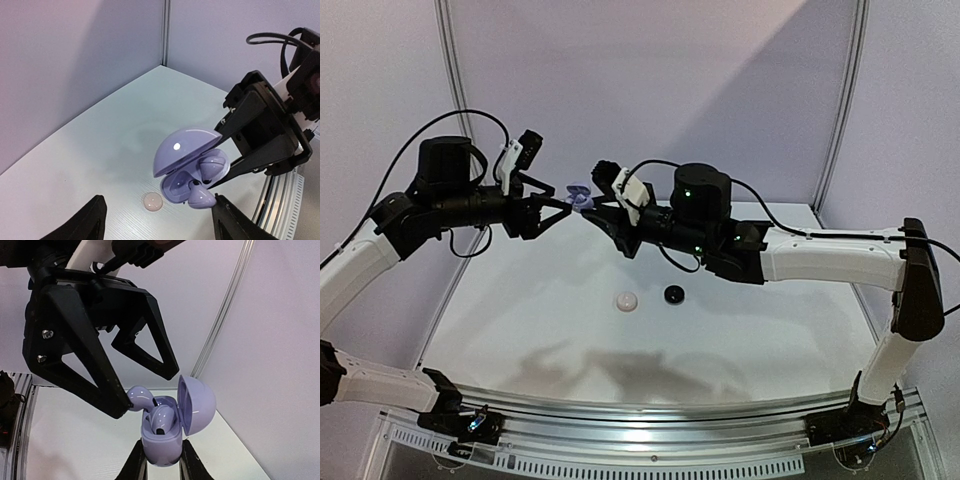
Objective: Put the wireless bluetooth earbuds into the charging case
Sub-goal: Adjust the left earbud in the left side groove of the charging case.
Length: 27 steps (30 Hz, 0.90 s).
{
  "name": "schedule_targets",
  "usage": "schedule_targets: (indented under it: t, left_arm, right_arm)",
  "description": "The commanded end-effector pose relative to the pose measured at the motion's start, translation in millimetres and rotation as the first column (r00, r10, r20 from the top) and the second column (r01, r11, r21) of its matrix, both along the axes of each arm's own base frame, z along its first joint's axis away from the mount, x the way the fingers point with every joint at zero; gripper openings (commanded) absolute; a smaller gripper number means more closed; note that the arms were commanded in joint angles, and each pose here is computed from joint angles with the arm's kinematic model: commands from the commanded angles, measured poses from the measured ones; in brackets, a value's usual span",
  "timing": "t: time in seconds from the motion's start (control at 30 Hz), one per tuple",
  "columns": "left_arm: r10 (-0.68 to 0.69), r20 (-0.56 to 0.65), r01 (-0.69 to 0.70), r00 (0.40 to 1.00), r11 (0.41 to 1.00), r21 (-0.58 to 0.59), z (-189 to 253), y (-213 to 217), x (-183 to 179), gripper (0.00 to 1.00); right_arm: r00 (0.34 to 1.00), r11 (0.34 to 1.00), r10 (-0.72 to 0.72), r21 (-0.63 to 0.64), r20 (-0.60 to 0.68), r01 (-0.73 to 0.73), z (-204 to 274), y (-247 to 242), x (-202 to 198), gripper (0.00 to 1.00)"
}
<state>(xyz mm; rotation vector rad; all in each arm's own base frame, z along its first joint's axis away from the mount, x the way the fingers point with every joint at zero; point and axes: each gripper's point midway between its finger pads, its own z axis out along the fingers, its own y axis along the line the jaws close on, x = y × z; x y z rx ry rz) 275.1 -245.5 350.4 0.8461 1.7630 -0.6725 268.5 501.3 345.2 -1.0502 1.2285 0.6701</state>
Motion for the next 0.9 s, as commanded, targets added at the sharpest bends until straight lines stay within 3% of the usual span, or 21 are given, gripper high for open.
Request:
schedule_targets:
  t: [0.0,0.87]
  left_arm:
    - [0.034,0.065,-0.036,0.997,0.999,0.035,10.3,11.7,1.3,0.73]
    - [0.058,0.123,-0.067,0.991,0.995,0.068,14.8,20.4,6.0,0.69]
  right_arm:
    - [0.999,0.999,0.007,0.050,0.045,-0.009,31.0,-5.0,-6.6,0.00]
    - [0.995,0.995,0.090,0.042,0.052,-0.093,30.0,-1.0,-21.3,0.00]
